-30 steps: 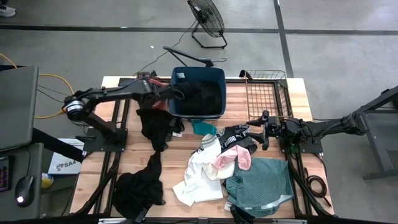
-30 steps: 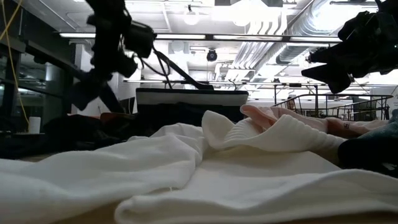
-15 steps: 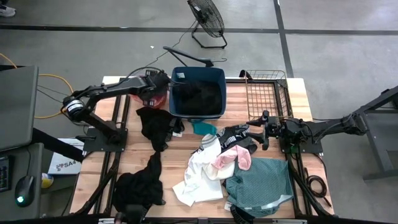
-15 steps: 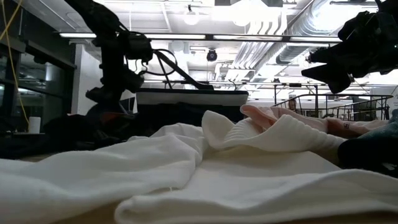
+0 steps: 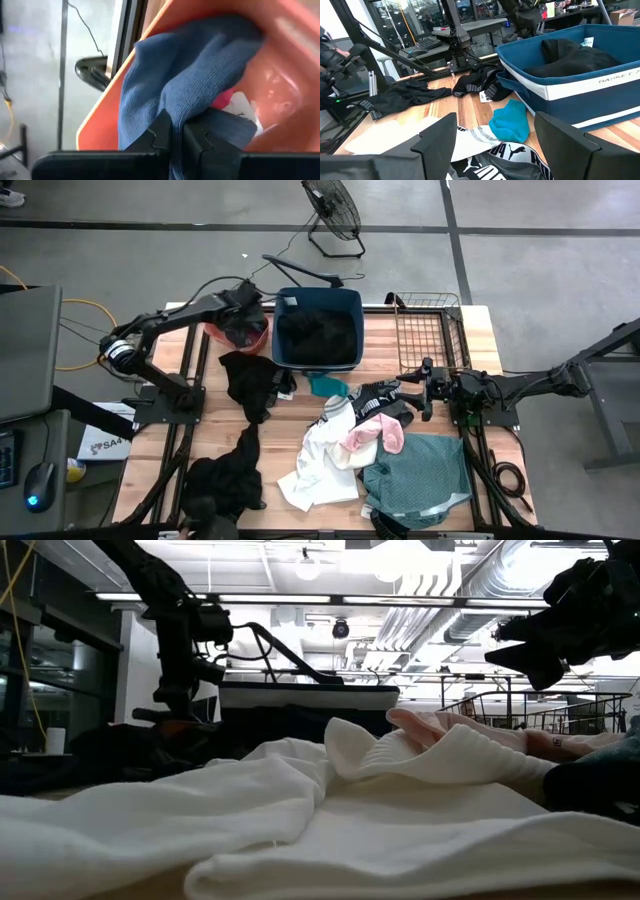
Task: Pick & Place Cloths
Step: Put the dark blue sock into the orange bin
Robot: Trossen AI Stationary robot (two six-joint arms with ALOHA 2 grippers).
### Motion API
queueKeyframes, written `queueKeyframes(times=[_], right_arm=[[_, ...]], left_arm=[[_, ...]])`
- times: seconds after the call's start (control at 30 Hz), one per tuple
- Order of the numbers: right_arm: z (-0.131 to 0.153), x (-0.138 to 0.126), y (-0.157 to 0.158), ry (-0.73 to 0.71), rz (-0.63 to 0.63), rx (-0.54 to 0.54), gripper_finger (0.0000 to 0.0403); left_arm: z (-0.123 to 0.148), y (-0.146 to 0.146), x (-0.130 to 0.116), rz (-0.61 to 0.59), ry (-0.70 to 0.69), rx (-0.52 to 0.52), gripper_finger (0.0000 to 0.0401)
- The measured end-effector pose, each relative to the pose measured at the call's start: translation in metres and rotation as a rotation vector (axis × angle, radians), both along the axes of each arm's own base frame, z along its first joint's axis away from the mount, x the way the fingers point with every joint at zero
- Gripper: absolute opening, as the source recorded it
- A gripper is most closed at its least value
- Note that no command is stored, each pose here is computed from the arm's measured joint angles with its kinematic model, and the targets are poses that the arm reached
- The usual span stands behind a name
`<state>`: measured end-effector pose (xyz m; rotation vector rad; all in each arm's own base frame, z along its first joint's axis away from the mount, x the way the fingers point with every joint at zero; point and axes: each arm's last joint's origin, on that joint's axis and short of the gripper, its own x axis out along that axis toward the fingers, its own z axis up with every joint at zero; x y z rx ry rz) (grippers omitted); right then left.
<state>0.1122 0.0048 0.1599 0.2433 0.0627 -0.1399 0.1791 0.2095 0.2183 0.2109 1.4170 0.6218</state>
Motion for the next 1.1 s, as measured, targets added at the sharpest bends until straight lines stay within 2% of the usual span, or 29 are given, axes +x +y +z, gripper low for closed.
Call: queueKeyframes(times=[0.27,0.53,0.77,0.97,1.1], right_arm=[[0.000,0.000,0.000,0.000,0.000,0.000,0.0259],[0.000,0.000,0.000,0.000,0.000,0.000,0.0259],[0.000,0.000,0.000,0.000,0.000,0.000,0.0259],[0.000,0.000,0.000,0.000,0.000,0.000,0.0259],[0.000,0.000,0.000,0.000,0.000,0.000,0.0259]], left_arm=[[0.000,0.014,-0.015,0.102,-0.088,-0.030,0.0007],[0.001,0.016,-0.016,0.130,-0.124,-0.029,0.0008],[-0.021,0.023,-0.010,0.163,-0.090,-0.088,0.0008],[-0.033,0.029,-0.005,0.230,-0.109,-0.098,0.0008],[-0.034,0.030,-0.006,0.282,-0.112,-0.084,0.0032]])
